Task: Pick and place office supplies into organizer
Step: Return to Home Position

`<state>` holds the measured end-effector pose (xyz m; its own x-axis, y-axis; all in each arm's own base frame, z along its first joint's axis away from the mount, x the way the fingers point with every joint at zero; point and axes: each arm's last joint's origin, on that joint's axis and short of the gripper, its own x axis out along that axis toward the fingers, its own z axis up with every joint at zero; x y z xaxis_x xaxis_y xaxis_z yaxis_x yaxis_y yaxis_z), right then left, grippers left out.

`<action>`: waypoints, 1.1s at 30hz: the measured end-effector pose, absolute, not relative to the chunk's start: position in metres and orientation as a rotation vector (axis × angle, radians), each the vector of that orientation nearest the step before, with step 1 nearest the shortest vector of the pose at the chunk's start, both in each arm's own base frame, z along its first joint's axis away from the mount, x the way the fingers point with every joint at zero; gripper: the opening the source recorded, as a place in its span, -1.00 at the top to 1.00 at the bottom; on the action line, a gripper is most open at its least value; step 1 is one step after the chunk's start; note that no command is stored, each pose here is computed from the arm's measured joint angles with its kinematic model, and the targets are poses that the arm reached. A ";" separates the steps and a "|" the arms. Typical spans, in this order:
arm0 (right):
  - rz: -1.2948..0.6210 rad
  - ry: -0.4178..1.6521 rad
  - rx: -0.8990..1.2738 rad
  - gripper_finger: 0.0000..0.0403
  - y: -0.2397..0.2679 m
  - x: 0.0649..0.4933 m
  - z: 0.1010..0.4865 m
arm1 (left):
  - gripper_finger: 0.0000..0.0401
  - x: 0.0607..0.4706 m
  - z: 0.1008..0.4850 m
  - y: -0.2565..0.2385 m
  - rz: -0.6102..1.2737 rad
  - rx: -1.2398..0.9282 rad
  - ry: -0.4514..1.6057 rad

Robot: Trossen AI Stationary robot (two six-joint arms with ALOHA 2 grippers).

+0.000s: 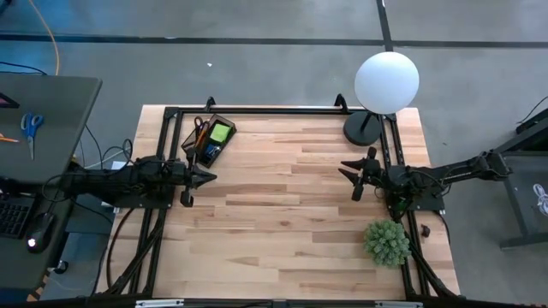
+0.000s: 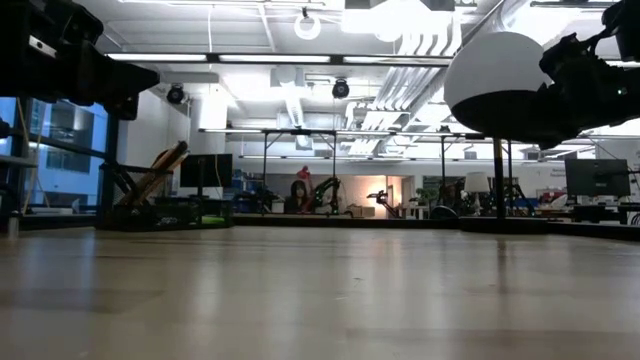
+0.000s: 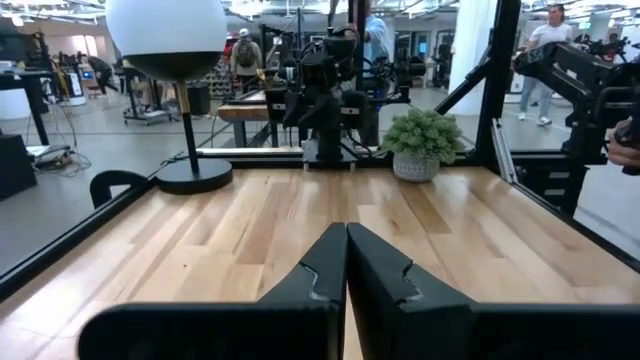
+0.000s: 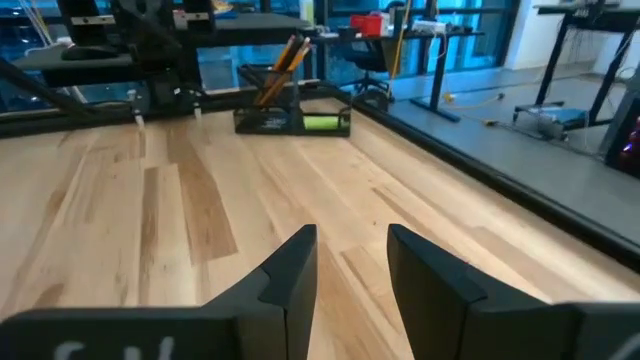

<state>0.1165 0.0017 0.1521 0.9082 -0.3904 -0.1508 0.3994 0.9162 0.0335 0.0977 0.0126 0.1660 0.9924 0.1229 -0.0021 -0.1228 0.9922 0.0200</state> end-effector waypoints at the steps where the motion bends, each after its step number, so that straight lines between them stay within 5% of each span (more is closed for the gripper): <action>1: -0.412 0.141 0.056 0.42 0.002 0.116 0.152 | 1.00 0.098 0.166 0.013 0.123 0.020 0.003; 9: -0.360 0.048 0.004 0.42 0.003 0.113 0.179 | 1.00 0.098 0.166 0.013 0.123 0.021 0.003; 33: -0.442 0.050 0.094 0.42 -0.002 0.090 0.174 | 1.00 0.098 0.166 0.013 0.123 0.021 0.003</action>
<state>0.0896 -0.0022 0.1742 0.9028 -0.4246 -0.0689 0.4292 0.8997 0.0798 0.0978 0.0126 0.1660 0.9924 0.1229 -0.0021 -0.1228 0.9922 0.0208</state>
